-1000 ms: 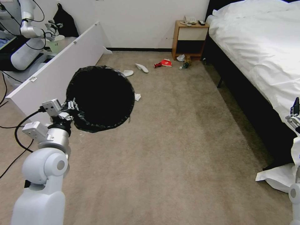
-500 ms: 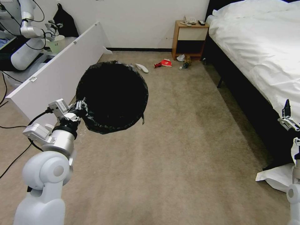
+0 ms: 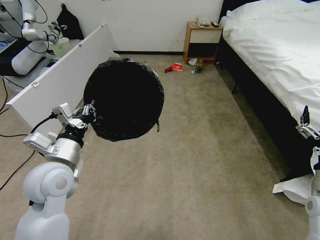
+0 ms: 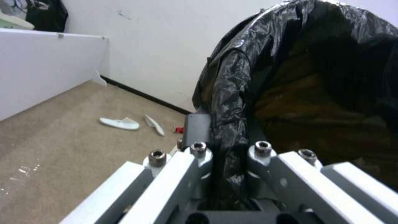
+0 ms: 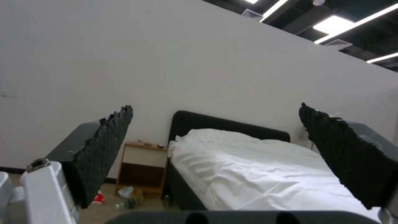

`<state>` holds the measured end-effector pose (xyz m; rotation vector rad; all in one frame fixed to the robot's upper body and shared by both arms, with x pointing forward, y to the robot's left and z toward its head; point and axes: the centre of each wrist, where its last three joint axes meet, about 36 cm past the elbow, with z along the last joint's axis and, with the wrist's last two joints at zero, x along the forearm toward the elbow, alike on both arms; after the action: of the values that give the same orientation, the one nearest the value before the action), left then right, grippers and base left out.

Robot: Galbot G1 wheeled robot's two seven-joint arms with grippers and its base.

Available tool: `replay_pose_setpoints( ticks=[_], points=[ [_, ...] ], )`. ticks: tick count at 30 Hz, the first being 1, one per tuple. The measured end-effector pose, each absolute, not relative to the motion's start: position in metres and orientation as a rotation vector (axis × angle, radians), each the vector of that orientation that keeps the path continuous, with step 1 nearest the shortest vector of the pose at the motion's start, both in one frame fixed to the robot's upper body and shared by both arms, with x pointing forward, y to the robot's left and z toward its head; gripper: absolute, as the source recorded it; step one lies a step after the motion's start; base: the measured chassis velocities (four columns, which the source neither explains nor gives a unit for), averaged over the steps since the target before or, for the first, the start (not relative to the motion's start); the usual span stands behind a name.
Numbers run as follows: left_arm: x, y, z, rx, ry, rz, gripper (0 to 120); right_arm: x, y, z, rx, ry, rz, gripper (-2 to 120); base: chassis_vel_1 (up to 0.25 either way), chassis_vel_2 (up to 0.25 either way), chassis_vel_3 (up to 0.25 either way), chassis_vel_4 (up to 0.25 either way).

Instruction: Pick up the trash bin, then pick up the garbage from the floor and place it into the trash bin.

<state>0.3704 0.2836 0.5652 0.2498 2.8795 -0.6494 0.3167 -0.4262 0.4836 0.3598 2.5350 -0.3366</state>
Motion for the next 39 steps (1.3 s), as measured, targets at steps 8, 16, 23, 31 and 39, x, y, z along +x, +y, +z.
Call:
replay_pose_setpoints(
  ticks=[8,16,23,31,39],
  points=[
    [0.3714,0.2855,0.5642,0.240,2.881,-0.648,4,0.3184,-0.4262,0.4828,0.353,2.533,-0.332,100,0.000,0.000,0.000,0.000],
    [0.3723,0.2860,0.5633,0.229,2.885,-0.648,4,0.3183,-0.4257,0.4831,0.351,2.530,-0.328,100,0.000,0.000,0.000,0.000],
    [0.3733,0.2862,0.5634,0.228,2.886,-0.645,4,0.3175,-0.4261,0.4838,0.351,2.526,-0.327,100,0.000,0.000,0.000,0.000],
    [0.3737,0.2871,0.5634,0.225,2.887,-0.641,4,0.3166,-0.4258,0.4845,0.344,2.525,-0.326,100,-0.054,0.046,0.053,-0.039],
    [0.3736,0.2872,0.5634,0.226,2.887,-0.639,4,0.3161,-0.4255,0.4855,0.337,2.523,-0.321,100,-0.041,0.051,0.056,-0.049]
  ],
)
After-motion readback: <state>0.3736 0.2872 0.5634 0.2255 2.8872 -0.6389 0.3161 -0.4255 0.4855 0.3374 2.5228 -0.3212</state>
